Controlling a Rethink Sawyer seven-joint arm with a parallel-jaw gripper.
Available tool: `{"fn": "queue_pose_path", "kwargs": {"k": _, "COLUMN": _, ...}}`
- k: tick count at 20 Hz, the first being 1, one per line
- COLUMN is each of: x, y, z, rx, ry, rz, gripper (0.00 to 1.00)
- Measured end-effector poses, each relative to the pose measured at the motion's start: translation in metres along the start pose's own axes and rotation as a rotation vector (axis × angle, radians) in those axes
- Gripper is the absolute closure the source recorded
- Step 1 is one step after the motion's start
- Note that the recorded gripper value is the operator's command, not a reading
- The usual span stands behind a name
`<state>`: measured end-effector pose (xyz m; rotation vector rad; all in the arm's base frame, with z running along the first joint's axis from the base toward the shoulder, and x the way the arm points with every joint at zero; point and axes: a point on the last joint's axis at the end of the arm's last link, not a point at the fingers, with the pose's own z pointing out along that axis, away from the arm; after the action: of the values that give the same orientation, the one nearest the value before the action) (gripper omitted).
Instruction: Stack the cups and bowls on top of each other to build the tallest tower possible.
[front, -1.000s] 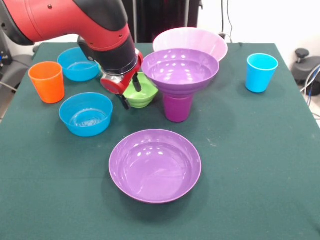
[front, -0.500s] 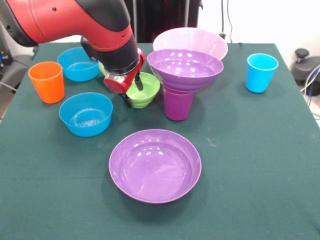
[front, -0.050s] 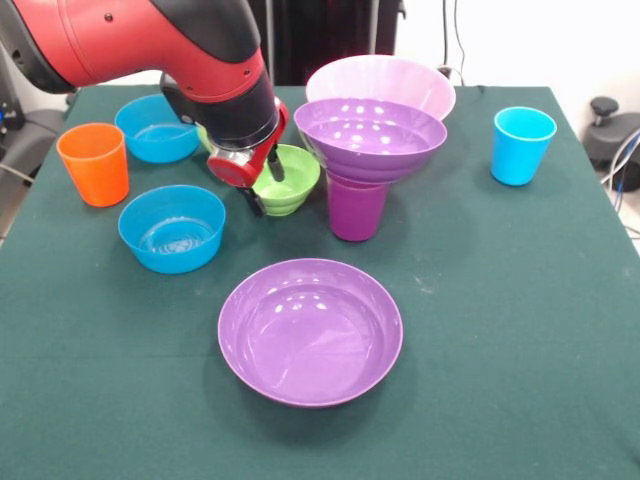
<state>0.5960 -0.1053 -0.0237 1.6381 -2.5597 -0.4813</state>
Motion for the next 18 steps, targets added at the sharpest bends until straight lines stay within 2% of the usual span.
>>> {"fn": "queue_pose_path", "kwargs": {"k": 8, "x": 0.0023, "y": -0.0003, "z": -0.0002, "rx": 0.004, "ry": 0.008, "rz": -0.036, "gripper": 0.00}}
{"fn": "queue_pose_path", "kwargs": {"k": 18, "x": 0.0056, "y": -0.0016, "z": -0.0028, "rx": 0.012, "ry": 0.019, "rz": -0.042, "gripper": 0.00}}
